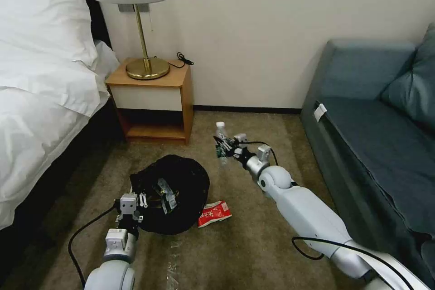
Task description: Pick up the trash bin, then pick up the garbage on the floor and place it into the trash bin.
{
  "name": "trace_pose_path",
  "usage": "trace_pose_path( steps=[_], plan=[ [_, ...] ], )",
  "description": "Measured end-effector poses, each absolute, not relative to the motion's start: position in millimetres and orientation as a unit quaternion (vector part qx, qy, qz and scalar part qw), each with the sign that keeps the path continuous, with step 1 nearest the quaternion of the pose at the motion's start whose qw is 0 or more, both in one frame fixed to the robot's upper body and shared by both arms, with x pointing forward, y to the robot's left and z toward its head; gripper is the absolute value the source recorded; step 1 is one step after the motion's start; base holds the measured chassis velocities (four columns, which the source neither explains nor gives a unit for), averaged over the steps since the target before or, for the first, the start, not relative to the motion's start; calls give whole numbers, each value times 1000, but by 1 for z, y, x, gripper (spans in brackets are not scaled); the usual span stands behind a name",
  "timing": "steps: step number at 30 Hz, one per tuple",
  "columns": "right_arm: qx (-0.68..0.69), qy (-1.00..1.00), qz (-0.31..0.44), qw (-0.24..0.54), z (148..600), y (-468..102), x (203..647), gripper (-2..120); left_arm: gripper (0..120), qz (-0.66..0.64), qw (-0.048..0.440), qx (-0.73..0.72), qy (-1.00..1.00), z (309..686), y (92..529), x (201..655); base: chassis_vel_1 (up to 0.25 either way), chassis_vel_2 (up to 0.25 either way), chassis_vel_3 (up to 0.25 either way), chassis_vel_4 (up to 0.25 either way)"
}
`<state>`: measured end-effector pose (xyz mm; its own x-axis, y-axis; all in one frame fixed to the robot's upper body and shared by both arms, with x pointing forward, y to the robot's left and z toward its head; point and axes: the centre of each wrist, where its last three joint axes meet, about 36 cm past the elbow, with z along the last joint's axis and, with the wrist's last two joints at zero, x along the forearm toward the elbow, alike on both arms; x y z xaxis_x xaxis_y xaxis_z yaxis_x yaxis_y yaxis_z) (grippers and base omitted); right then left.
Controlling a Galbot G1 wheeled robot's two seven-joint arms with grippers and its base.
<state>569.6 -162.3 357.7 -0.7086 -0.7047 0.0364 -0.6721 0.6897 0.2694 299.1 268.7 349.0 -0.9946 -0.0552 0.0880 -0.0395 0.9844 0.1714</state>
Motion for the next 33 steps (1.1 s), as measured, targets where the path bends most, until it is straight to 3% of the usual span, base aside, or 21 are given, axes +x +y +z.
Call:
trace_pose_path(
  steps=[15, 28, 31, 33],
  plan=[
    [496, -842, -193, 86, 379, -109, 524, 25, 4, -79, 45, 32, -995, 352, 273, 300, 0, 0, 0, 0],
    [479, -850, -190, 106, 333, -66, 484, 25, 4, -74, 46, 34, -996, 345, 269, 301, 0, 0, 0, 0],
    [470, -857, -183, 107, 321, -67, 475, 32, 4, -74, 43, 34, -996, 346, 269, 304, 0, 0, 0, 0],
    [467, -859, -181, 110, 314, -68, 470, 44, 4, -73, 44, 34, -996, 346, 269, 305, 0, 0, 0, 0]
  ],
)
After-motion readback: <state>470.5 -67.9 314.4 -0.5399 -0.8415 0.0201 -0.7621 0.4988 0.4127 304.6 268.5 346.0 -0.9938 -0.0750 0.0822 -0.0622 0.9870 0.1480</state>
